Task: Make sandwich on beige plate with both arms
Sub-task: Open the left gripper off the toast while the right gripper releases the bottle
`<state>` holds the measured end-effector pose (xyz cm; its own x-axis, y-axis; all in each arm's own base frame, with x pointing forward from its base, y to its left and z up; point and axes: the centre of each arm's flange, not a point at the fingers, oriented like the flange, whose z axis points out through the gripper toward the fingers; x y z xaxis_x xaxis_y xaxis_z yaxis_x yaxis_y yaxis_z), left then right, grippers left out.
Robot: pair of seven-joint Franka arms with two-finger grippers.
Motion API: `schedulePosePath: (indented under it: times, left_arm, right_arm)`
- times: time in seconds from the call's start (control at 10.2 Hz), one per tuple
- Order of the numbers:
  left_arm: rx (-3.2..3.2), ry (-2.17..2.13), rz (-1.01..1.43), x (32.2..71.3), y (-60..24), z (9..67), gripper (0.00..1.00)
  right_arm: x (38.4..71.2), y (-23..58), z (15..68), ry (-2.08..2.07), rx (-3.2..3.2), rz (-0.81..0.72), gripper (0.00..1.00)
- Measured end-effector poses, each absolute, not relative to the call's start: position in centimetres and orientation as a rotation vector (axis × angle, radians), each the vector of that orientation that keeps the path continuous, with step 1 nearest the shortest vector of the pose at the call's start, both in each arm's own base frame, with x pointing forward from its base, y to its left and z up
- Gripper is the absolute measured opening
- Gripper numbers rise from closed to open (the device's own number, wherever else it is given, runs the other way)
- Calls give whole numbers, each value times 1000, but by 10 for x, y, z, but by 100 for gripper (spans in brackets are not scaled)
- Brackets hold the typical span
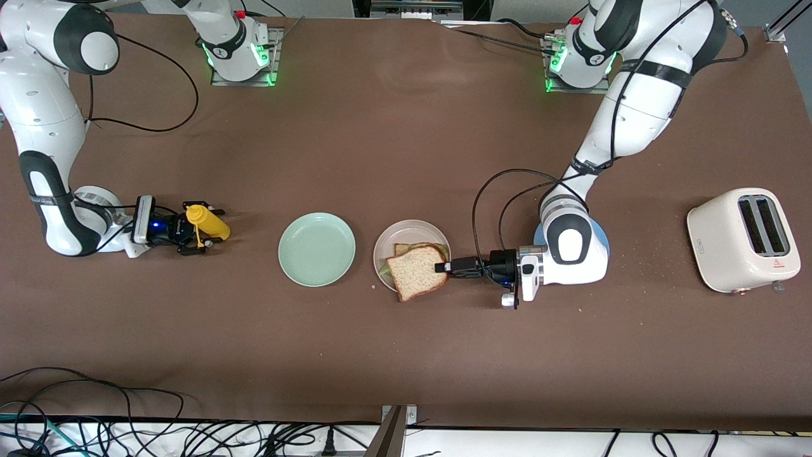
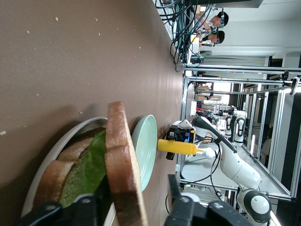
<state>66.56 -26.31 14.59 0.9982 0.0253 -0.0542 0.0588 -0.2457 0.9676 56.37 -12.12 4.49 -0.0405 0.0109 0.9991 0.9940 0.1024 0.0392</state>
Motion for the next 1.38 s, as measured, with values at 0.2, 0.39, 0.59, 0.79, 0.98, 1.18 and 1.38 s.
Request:
schedulePosePath:
  times: [0.2, 0.39, 0.59, 0.79, 0.98, 1.18, 1.38]
  left_arm:
    - [1859, 48, -19, 670, -247, 142, 88]
    - [1872, 54, -7, 673, -236, 141, 100]
    - [1916, 40, -18, 677, -226, 144, 100]
    - [1998, 50, -80, 687, -216, 164, 100]
    - [2054, 84, -111, 696, -209, 197, 100]
    - [2145, 99, -134, 702, -192, 222, 100]
    - [2287, 136, -190, 706, -164, 247, 100]
  right_arm:
    - [570, -130, 50, -1314, -1129, -1168, 100]
    - [565, -150, 51, -1309, -1160, -1153, 100]
    - [562, -181, 58, -1287, -1222, -1081, 100]
    - [585, -214, 99, -1292, -1278, -939, 100]
    - [612, -232, 158, -1261, -1350, -797, 100]
    - [625, -237, 210, -1185, -1439, -669, 100]
    - [634, -234, 262, -1120, -1545, -543, 100]
